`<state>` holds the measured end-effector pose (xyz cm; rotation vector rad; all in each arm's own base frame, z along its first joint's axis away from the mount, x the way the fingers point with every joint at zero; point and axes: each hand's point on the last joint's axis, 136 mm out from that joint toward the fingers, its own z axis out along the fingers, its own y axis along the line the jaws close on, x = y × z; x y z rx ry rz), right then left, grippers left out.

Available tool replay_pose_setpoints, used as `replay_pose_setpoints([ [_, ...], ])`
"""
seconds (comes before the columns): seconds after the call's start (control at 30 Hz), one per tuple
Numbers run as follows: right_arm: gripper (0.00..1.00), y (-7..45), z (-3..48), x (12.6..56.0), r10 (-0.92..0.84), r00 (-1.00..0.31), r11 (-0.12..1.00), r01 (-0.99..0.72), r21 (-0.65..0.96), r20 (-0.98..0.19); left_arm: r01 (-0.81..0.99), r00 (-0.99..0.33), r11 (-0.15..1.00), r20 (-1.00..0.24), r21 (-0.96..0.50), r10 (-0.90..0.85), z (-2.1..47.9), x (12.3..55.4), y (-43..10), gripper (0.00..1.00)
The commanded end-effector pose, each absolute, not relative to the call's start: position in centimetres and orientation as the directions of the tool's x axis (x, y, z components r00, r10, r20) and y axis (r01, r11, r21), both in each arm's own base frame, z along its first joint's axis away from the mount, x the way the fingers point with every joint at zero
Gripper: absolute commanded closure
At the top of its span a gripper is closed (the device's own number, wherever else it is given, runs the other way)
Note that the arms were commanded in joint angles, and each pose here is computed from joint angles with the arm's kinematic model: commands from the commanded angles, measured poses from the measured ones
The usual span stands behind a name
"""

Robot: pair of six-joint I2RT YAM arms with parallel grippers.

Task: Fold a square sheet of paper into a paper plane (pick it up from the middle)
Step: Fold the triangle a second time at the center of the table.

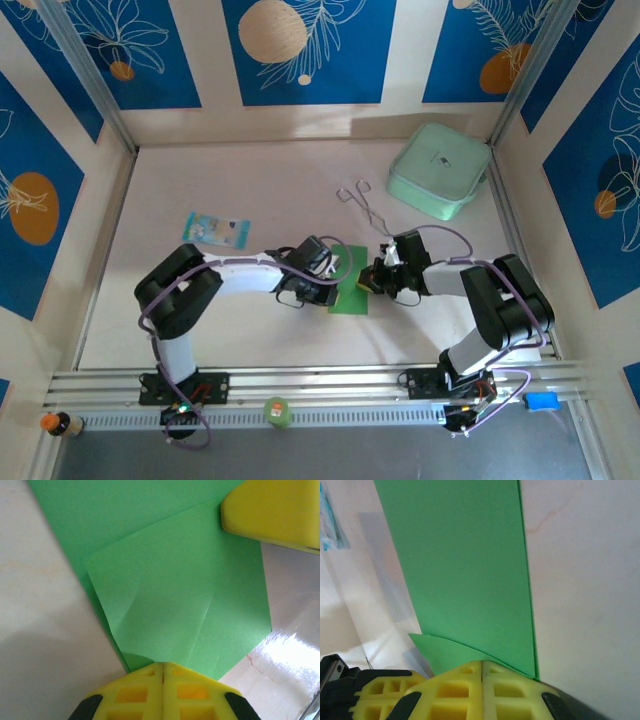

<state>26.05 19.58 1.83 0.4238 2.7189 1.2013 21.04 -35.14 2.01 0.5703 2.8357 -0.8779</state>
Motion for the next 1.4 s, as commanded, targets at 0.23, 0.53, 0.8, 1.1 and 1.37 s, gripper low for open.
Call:
replay_pose_setpoints([
  [0.23, 1.00, 22.2, 3.2, 24.5, 0.215, -0.976, 0.644, 0.119, 0.756, -0.029, 0.358, -0.933, 0.797, -0.147, -0.486, 0.329, -0.6, 19.1, -33.4, 1.00],
  [0.53, 1.00, 19.5, 1.1, 25.5, 0.297, -0.955, 0.649, 0.206, 0.732, 0.005, 0.356, -0.933, 0.797, -0.130, -0.488, 0.337, -0.9, 18.9, -33.4, 1.00],
  [0.8, 1.00, 16.5, 3.0, 27.8, 0.396, -0.918, 0.598, 0.237, 0.766, -0.025, 0.359, -0.931, 0.784, -0.138, -0.507, 0.338, -0.8, 18.1, -33.8, 1.00],
  [1.1, 0.92, 16.6, 5.3, 24.5, 0.377, -0.923, 0.633, 0.199, 0.748, -0.074, 0.427, -0.903, 0.753, -0.286, -0.502, 0.322, 4.6, 19.9, -36.0, 0.94],
  [1.37, 0.77, 17.0, 5.0, 20.7, 0.353, -0.934, 0.665, 0.210, 0.717, -0.054, 0.478, -0.876, 0.722, -0.328, -0.501, 0.352, 5.9, 22.4, -37.8, 0.89],
])
